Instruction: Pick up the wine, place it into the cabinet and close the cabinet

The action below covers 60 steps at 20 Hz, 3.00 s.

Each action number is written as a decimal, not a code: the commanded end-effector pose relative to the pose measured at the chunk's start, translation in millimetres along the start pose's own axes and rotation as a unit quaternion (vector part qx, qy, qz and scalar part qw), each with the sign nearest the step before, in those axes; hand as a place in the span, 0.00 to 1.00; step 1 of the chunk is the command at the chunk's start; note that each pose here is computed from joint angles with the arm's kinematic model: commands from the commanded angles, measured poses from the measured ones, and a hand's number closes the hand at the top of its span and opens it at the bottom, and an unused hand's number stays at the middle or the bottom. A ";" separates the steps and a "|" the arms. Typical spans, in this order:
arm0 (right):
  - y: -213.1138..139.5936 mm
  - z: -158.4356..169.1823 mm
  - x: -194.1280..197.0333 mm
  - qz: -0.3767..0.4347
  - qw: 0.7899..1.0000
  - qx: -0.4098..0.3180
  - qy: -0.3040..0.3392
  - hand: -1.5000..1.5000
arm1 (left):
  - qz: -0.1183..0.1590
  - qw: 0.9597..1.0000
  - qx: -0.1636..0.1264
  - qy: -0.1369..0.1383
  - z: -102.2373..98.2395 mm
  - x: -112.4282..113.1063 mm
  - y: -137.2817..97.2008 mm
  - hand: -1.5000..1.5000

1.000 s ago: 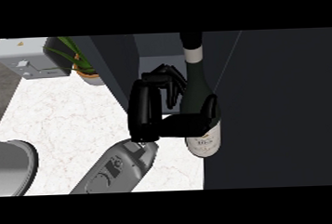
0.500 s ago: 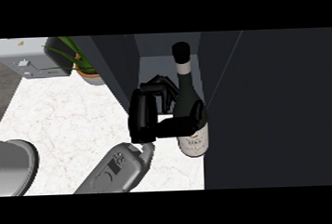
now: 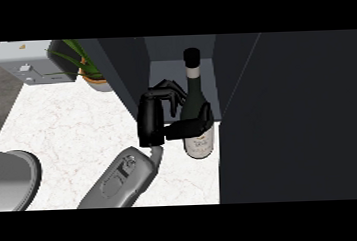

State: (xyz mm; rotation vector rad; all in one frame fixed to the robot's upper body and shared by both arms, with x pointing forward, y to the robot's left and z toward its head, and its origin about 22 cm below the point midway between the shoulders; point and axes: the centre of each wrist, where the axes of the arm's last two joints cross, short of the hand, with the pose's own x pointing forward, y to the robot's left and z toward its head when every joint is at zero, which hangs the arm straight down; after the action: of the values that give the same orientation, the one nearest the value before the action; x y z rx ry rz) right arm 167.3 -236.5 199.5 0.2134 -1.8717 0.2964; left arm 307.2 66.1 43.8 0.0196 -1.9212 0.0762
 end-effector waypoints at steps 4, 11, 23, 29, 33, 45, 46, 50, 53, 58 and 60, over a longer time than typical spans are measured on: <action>3.6 26.0 16.5 0.000 0.999 0.011 -0.037 0.00 | -0.003 1.000 0.022 0.005 -10.4 -21.9 16.2 1.00; 10.9 21.4 14.2 -0.011 0.999 0.009 -0.034 0.00 | 0.009 0.999 0.029 0.014 -16.5 -12.4 25.4 1.00; 2.1 21.2 17.5 -0.025 0.999 0.018 -0.031 0.00 | -0.014 0.998 0.039 0.043 -70.9 -38.4 22.7 1.00; 11.4 22.8 23.8 -0.024 0.999 0.020 -0.025 0.00 | -0.008 0.998 0.038 0.041 -79.8 -42.9 26.9 1.00; 5.6 18.3 11.6 -0.027 0.999 0.022 -0.033 0.00 | -0.048 0.998 0.051 0.000 -99.9 -36.7 20.9 1.00; 12.2 10.8 10.7 -0.032 0.998 0.036 -0.040 0.00 | -0.049 0.996 0.076 0.010 -123.2 -34.7 24.9 1.00; 12.4 6.6 14.4 -0.027 0.999 0.023 -0.039 0.00 | -0.034 0.996 0.086 0.010 -122.2 -35.2 22.6 1.00; 5.4 10.5 10.4 -0.032 0.998 0.029 -0.035 0.00 | 0.000 0.994 0.105 0.032 -112.6 -48.5 33.2 1.00; 8.4 4.7 12.9 -0.032 0.998 0.040 -0.036 0.00 | 0.025 0.993 0.108 0.041 -121.7 -42.1 37.1 1.00; 9.5 10.6 3.9 -0.030 0.998 0.038 -0.032 0.00 | 0.018 0.992 0.115 0.041 -122.5 -43.6 36.4 1.00; 7.6 9.6 8.0 -0.027 0.998 0.043 -0.029 0.00 | 0.010 0.992 0.118 0.031 -107.3 -60.3 44.3 1.00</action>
State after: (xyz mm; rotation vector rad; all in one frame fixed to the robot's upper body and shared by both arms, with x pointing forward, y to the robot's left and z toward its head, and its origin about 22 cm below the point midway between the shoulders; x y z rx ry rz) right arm 170.6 -227.8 192.8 0.2906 -1.8852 0.3229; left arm 430.7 99.7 41.3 0.1166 -1.8572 0.2509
